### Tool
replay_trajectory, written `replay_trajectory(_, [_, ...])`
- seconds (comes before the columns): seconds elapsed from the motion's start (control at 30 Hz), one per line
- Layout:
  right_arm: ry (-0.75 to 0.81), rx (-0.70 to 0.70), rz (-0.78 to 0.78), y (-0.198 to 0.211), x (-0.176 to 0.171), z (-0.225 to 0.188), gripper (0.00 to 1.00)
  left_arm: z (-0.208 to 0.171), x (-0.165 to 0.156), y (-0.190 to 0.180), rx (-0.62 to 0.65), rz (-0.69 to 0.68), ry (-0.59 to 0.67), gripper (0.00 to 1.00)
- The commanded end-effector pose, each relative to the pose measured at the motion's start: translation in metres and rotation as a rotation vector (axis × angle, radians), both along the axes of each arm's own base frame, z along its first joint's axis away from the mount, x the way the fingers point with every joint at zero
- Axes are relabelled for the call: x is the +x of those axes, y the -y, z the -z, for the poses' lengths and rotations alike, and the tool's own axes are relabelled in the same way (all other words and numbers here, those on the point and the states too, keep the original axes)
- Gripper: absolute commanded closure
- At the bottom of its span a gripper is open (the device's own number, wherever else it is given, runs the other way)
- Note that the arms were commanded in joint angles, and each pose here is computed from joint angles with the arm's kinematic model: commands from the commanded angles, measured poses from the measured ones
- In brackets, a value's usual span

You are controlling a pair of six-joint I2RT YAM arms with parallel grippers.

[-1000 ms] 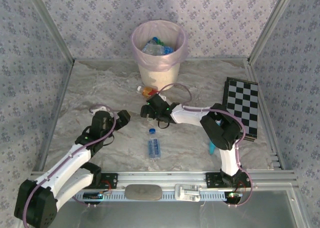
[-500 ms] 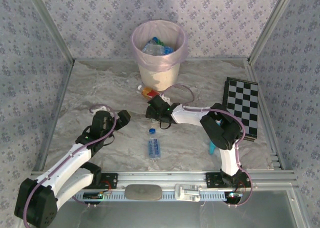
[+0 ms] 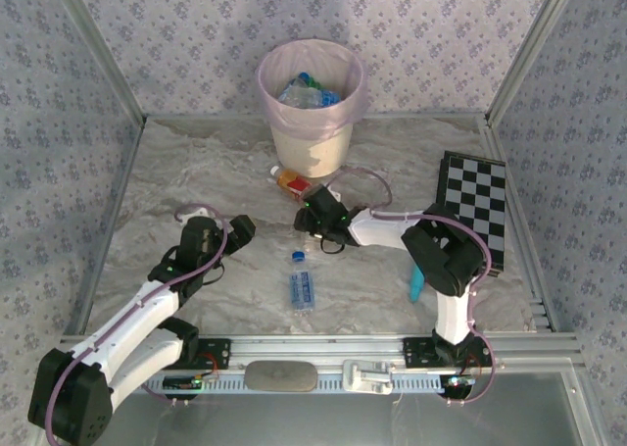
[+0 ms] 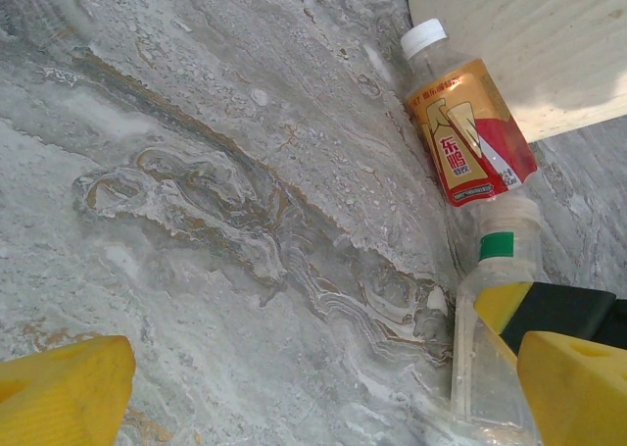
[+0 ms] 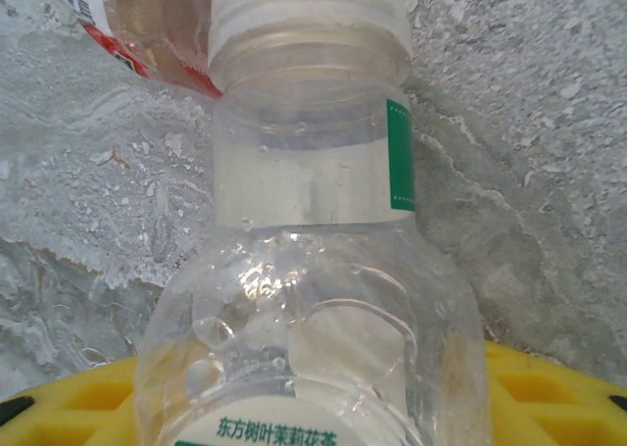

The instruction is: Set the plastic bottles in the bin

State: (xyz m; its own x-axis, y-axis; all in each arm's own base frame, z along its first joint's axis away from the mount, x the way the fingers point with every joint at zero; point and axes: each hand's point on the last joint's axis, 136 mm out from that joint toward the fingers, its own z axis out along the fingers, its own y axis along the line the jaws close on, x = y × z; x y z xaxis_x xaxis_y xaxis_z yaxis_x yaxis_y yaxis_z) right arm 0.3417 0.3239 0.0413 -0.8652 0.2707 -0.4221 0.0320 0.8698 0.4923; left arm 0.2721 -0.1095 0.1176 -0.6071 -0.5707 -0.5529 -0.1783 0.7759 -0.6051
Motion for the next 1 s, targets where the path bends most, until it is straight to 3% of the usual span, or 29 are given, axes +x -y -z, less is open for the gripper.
replay_trajectory(0.0, [-0.003, 0.046, -0.013, 0.013, 0.001, 0.007, 0.48, -0.01, 0.005, -0.001, -0.01, -0.019, 0.03, 0.0])
replay_trajectory(0.2, [0.136, 0.181, -0.03, 0.03, 0.011, -0.036, 0.52, -0.013, 0.008, 0.002, -0.014, -0.015, 0.041, 0.0])
replay_trajectory(0.37, [0.288, 0.204, -0.042, 0.064, 0.021, -0.089, 0.53, -0.016, 0.01, 0.01, -0.017, 0.001, 0.057, 0.0])
replay_trajectory(0.7, [0.646, -0.013, -0.006, 0.139, 0.039, -0.234, 0.51, -0.023, 0.019, 0.025, -0.011, 0.04, 0.091, 0.0])
replay_trajectory(0.97, [0.856, -0.115, -0.018, 0.15, 0.075, -0.342, 0.51, -0.024, 0.017, 0.032, 0.02, 0.093, 0.097, 0.0])
